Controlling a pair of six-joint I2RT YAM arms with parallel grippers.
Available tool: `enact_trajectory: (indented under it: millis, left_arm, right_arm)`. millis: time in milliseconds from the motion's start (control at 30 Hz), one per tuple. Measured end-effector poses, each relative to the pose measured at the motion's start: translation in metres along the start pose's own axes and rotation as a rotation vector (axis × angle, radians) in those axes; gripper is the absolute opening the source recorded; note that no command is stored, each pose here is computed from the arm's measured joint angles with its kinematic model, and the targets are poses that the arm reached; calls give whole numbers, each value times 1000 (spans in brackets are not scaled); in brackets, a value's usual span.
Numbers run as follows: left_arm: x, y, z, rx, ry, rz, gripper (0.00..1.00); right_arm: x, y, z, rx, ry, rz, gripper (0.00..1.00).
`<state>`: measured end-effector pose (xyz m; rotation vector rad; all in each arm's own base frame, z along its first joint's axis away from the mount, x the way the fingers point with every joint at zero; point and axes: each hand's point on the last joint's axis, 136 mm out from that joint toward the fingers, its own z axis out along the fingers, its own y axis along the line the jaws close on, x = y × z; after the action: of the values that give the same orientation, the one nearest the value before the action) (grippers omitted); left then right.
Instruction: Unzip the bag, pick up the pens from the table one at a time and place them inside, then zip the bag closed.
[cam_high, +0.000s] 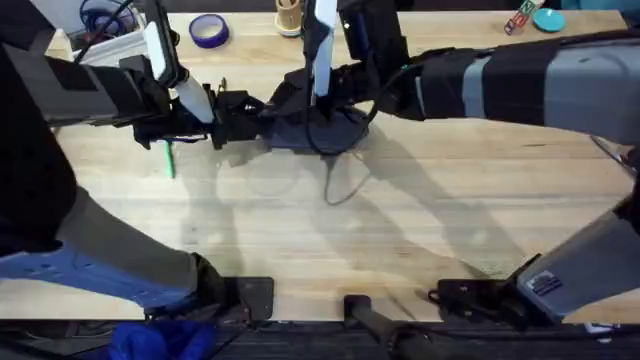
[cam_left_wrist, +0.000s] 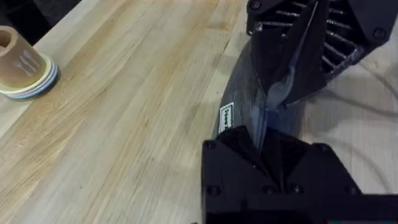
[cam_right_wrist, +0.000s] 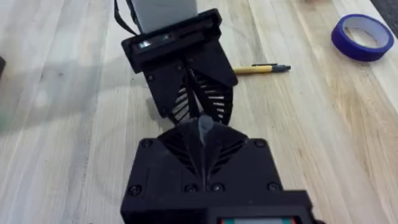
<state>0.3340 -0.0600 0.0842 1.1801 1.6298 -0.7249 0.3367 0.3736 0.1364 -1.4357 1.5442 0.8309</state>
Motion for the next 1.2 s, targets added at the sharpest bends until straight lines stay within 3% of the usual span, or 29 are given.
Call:
enact_trajectory:
  millis: [200,267,433,467,733,1200]
  left_arm:
    - [0,0,0,0,0,0,42]
    - [0,0,0,0,0,0,42]
    - [0,0,0,0,0,0,42]
    - [0,0,0,0,0,0,42]
    - [0,0,0,0,0,0,42]
    - [0,0,0,0,0,0,42]
  right_arm:
    - [3,-1,-2,-4,9,15,64]
    - [3,-1,-3,-7,11,27,257]
    - [2,-6,-6,-6,1,59,953]
    - [2,-8,-8,-3,-1,71,983]
    - [7,-26,-23,36,-1,172,995]
    - [6,-26,-29,37,5,205,995]
